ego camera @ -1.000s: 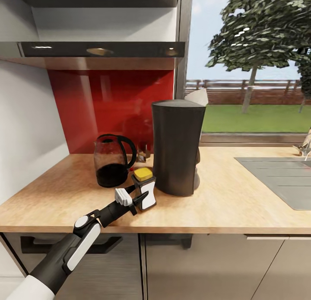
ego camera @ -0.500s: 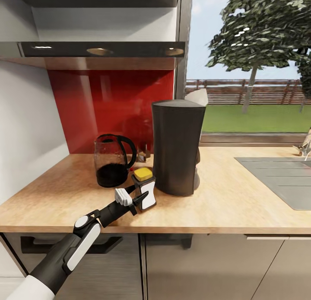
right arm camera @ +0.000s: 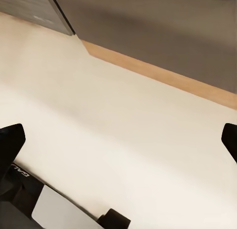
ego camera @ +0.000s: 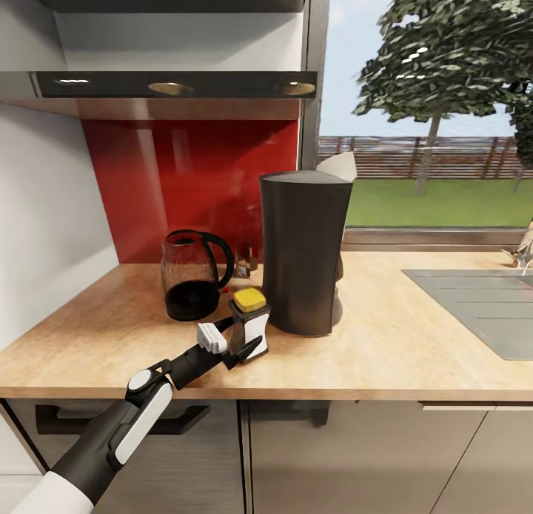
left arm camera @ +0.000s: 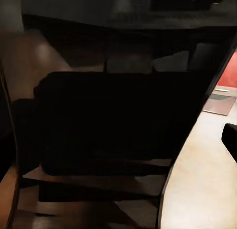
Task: Set up a coffee station on the kitchen countertop: keep the coffee maker on the countertop, move the bottle of coffee from the kitchen shelf to the counter next to the coffee maker, place a paper coffee filter on top of the coffee maker, put the saucer next to the coffee maker with the coffee cup on the saucer, and place the electric kettle next to the coffee maker.
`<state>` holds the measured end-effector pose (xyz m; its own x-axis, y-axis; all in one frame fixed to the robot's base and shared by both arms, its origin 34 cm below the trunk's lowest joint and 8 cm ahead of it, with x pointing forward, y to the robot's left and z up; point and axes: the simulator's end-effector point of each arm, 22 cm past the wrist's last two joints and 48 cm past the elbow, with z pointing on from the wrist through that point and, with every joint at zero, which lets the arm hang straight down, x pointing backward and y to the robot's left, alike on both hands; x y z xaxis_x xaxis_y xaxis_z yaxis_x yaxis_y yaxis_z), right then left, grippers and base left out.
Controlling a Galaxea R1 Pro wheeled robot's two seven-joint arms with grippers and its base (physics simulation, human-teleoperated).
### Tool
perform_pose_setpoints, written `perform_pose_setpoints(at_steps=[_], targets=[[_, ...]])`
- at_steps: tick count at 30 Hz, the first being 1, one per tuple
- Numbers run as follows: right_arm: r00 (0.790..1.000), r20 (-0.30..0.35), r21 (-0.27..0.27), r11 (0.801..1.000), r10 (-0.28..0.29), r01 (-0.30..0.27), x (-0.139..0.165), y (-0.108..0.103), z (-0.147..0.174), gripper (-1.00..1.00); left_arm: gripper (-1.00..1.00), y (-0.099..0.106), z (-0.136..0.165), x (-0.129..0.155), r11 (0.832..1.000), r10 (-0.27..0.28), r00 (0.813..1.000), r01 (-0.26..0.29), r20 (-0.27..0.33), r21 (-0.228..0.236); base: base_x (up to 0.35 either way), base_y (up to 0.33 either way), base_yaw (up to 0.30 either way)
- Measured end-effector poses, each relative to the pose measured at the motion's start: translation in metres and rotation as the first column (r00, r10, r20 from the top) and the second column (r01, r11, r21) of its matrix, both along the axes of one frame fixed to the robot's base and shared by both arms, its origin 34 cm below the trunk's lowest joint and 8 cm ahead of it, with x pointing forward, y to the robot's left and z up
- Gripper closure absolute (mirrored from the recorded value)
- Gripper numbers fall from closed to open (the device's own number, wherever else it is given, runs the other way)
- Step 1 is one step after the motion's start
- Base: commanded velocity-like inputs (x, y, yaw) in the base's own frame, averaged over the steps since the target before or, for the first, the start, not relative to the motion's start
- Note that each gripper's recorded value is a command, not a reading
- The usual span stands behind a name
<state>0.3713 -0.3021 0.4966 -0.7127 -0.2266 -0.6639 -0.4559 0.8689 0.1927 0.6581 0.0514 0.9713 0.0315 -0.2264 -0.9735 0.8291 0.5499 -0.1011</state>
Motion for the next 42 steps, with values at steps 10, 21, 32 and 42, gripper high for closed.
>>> perform_pose_setpoints(at_steps=[10, 21, 32, 42], targets=[[1.000, 0.000, 0.000, 1.000, 0.000, 0.000, 0.0001, -0.0002, 0.0000, -1.00, -1.00, 0.0005, 0.0001, 0.0002, 1.000, 0.001, 1.000, -0.001, 0.000, 0.000, 0.000, 0.000, 0.000], [1.000, -0.001, 0.000, 1.000, 0.000, 0.000, -0.0005, -0.0002, -0.0002, -1.00, -1.00, 0.0005, 0.0004, 0.0002, 1.000, 0.001, 1.000, -0.001, 0.001, 0.000, 0.000, 0.000, 0.000], [1.000, 0.000, 0.000, 1.000, 0.000, 0.000, 0.0001, -0.0002, 0.0000, -1.00, -1.00, 0.0005, 0.0004, 0.0002, 1.000, 0.001, 1.000, -0.001, 0.001, 0.000, 0.000, 0.017, 0.000], [1.000, -0.001, 0.000, 1.000, 0.000, 0.000, -0.0002, -0.0002, -0.0001, -1.00, -1.00, 0.0006, 0.0007, 0.0001, 1.000, 0.001, 1.000, -0.001, 0.002, 0.000, 0.000, 0.014, 0.000]])
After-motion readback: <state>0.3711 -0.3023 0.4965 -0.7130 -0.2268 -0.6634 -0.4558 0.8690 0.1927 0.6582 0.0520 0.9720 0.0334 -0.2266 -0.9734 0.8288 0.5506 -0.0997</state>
